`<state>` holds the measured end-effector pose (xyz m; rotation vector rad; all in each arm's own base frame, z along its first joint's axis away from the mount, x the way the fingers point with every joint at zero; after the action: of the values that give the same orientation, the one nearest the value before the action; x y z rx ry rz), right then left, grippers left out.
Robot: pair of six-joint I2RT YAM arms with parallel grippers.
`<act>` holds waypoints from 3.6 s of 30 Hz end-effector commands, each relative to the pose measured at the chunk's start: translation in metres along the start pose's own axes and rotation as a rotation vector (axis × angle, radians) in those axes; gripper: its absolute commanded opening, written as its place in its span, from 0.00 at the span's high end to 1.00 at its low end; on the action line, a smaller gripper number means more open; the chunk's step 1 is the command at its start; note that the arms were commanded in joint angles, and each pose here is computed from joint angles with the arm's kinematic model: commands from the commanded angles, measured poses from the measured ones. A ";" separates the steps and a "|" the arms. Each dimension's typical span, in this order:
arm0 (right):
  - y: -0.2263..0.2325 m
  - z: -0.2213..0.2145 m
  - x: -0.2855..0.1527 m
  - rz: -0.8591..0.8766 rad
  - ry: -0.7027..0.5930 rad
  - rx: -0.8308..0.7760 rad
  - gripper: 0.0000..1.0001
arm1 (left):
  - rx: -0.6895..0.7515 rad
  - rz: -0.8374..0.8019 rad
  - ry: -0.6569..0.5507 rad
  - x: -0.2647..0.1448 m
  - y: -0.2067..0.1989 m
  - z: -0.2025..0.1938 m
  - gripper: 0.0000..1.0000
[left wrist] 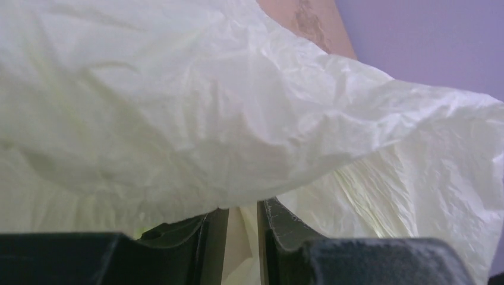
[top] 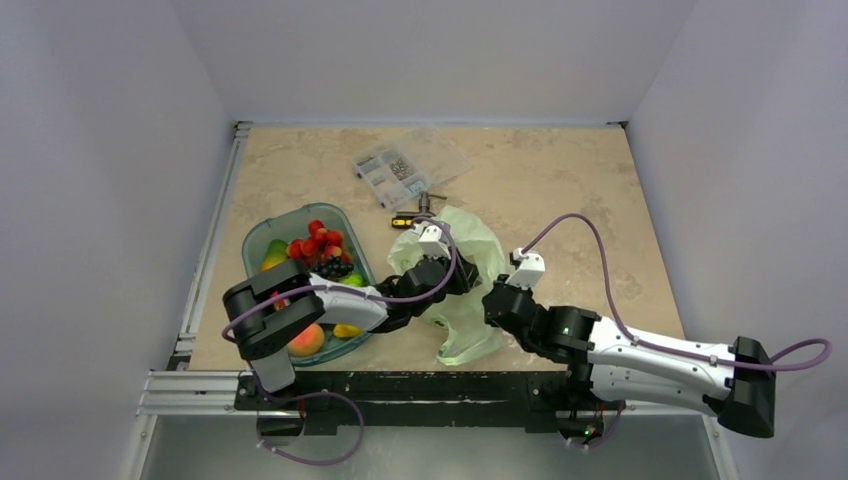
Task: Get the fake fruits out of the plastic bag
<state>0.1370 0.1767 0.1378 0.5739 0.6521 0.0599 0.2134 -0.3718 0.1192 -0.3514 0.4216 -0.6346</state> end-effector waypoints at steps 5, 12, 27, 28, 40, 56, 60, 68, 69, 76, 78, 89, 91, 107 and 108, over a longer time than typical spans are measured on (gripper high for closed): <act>0.006 0.010 -0.003 0.007 -0.030 0.013 1.00 | 0.063 0.061 -0.135 0.039 -0.013 0.030 0.76; 0.006 0.011 -0.004 0.002 -0.031 0.009 1.00 | 0.256 0.191 -0.129 0.056 -0.001 0.052 0.75; 0.000 0.012 -0.007 0.002 -0.032 0.015 1.00 | 0.427 0.336 0.081 0.061 0.053 0.055 0.47; 0.000 0.012 -0.007 0.001 -0.031 0.014 1.00 | 0.436 0.338 0.089 0.062 0.055 0.053 0.46; -0.001 0.011 -0.006 -0.008 -0.031 0.010 1.00 | 0.469 0.335 0.215 0.048 0.069 0.039 0.26; -0.006 -0.002 0.006 -0.085 -0.013 -0.008 1.00 | 0.303 -0.143 0.238 -0.008 0.045 0.089 1.00; -0.016 0.001 0.008 -0.168 -0.059 0.009 1.00 | 0.299 -0.236 0.283 -0.034 0.031 0.095 1.00; -0.036 0.007 0.012 -0.353 -0.164 0.017 1.00 | 0.374 0.056 0.220 -0.077 0.073 0.112 1.00; -0.037 0.007 0.013 -0.366 -0.171 0.017 1.00 | 0.383 0.105 0.210 -0.079 0.081 0.113 1.00; -0.033 0.006 0.012 -0.329 -0.145 0.002 1.00 | 0.385 0.347 0.254 -0.084 0.121 0.105 1.00; -0.027 0.005 0.011 -0.268 -0.115 0.002 1.00 | 0.379 0.362 0.207 -0.089 0.122 0.109 1.00; -0.004 0.000 0.003 -0.030 -0.010 -0.025 1.00 | 0.289 0.186 0.248 -0.126 0.092 0.111 0.50; -0.004 -0.001 0.005 -0.040 -0.006 -0.040 1.00 | 0.270 0.162 0.212 -0.138 0.088 0.114 0.39; 0.001 0.001 0.002 -0.003 -0.004 -0.042 1.00 | 0.206 -0.065 0.141 -0.186 0.050 0.133 0.23; 0.000 0.001 0.002 -0.005 -0.007 -0.042 1.00 | 0.226 -0.057 0.167 -0.185 0.052 0.130 0.23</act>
<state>0.1362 0.1760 0.1305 0.5072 0.6749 0.0564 0.1695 -0.1945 0.2561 -0.1336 0.4538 -0.7571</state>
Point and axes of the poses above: each gripper's point midway between its finger pads, its own x axis out along the fingers, its own y axis along the line the jaws close on, z = x × y, the point moved 5 cm from there along -x, back along the fingers, and after that the axes turned 15 degrees about x, right-handed, at the moved point
